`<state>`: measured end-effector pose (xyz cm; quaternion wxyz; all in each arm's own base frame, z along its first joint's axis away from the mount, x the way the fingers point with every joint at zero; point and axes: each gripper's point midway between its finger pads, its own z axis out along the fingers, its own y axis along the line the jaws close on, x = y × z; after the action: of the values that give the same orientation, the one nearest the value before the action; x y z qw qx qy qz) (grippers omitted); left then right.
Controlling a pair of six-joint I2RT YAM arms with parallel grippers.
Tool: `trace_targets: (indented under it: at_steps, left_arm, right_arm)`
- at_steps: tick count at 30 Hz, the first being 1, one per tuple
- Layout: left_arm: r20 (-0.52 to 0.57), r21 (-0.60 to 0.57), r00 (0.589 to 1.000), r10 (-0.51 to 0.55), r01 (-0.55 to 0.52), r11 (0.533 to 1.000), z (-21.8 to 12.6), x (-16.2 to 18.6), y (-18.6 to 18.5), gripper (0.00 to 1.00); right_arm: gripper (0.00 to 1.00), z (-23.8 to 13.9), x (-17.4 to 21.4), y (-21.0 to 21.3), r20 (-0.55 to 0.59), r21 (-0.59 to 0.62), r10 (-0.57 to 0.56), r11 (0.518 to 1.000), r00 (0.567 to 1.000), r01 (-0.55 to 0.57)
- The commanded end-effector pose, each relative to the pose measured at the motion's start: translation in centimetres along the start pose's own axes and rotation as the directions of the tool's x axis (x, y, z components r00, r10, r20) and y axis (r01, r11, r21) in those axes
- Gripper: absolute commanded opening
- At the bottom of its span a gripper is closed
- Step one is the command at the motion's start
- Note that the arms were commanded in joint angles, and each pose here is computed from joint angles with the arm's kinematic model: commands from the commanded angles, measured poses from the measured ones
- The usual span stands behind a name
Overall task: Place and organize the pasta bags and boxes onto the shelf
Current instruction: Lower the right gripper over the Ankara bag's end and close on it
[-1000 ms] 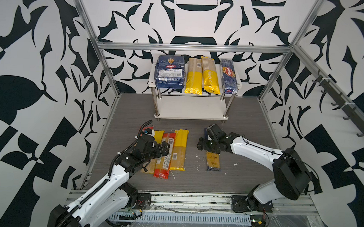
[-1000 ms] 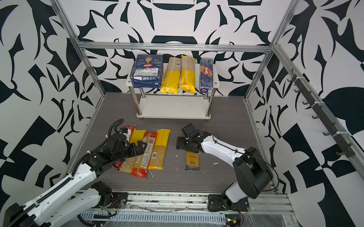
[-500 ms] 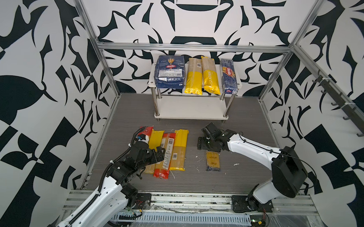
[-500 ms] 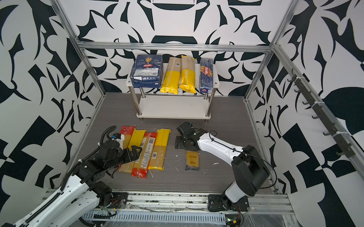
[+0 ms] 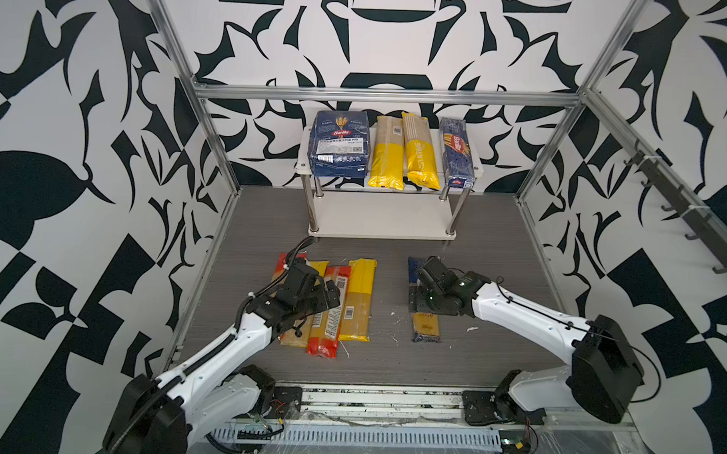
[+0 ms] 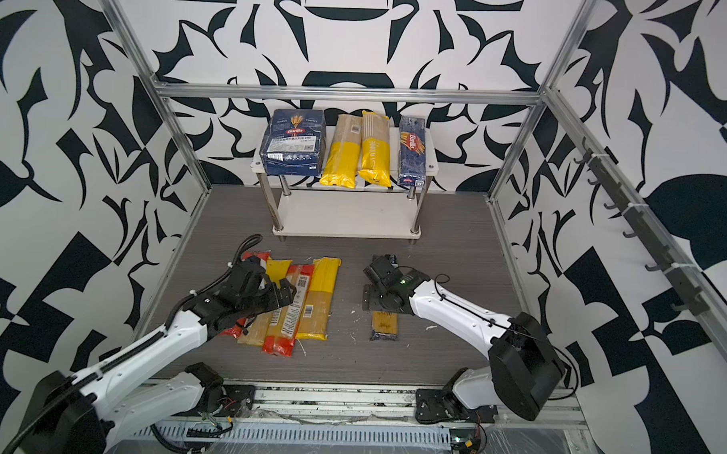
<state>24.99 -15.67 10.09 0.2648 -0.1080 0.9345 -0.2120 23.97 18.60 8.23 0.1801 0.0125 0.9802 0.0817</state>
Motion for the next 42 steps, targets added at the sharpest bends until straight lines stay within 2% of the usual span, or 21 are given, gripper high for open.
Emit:
trace_targets:
  at_steps: [1,5,11,20,25,32,37,42]
  left_arm:
    - [0.023,0.069,1.0,0.001,-0.003,0.998,0.7,-1.6,-3.7,1.0]
    - [-0.009,0.057,0.997,0.077,-0.076,0.995,2.5,-1.2,-6.8,1.0]
    - [-0.036,0.077,0.985,0.166,-0.163,0.984,4.3,-0.5,-11.5,1.0]
    - [-0.054,0.104,0.975,0.218,-0.211,0.972,5.8,0.0,-14.0,1.0]
    - [-0.047,0.102,0.972,0.232,-0.227,0.969,5.0,0.1,-13.4,1.0]
    - [-0.017,0.06,0.975,0.221,-0.22,0.974,2.2,0.7,-10.0,1.0]
    - [0.061,0.019,0.975,0.213,-0.215,0.976,-1.1,0.2,-7.1,1.0]
    - [0.108,0.016,0.974,0.197,-0.2,0.98,-2.9,0.2,-5.5,0.99]
  right_arm:
    - [0.88,-0.7,0.6,-1.1,0.02,0.012,-0.023,1.0,1.0,0.023]
    - [0.88,-1.1,1.4,-2.6,0.032,0.035,-0.031,0.999,0.999,0.029]
    - [0.89,-0.8,2.8,-3.5,0.017,0.002,-0.005,1.0,1.0,0.005]
    - [0.9,-0.4,5.4,-4.5,-0.02,-0.051,0.07,0.996,0.997,-0.071]
    - [0.92,0.0,5.9,-3.2,-0.005,-0.171,0.111,0.979,0.994,-0.11]
    - [0.92,1.7,5.3,-1.6,-0.016,-0.215,0.125,0.969,0.992,-0.126]
    - [0.92,3.2,4.9,-1.0,-0.037,-0.182,0.12,0.975,0.992,-0.125]
    - [0.92,4.7,5.8,-1.6,-0.069,-0.102,0.108,0.988,0.992,-0.115]
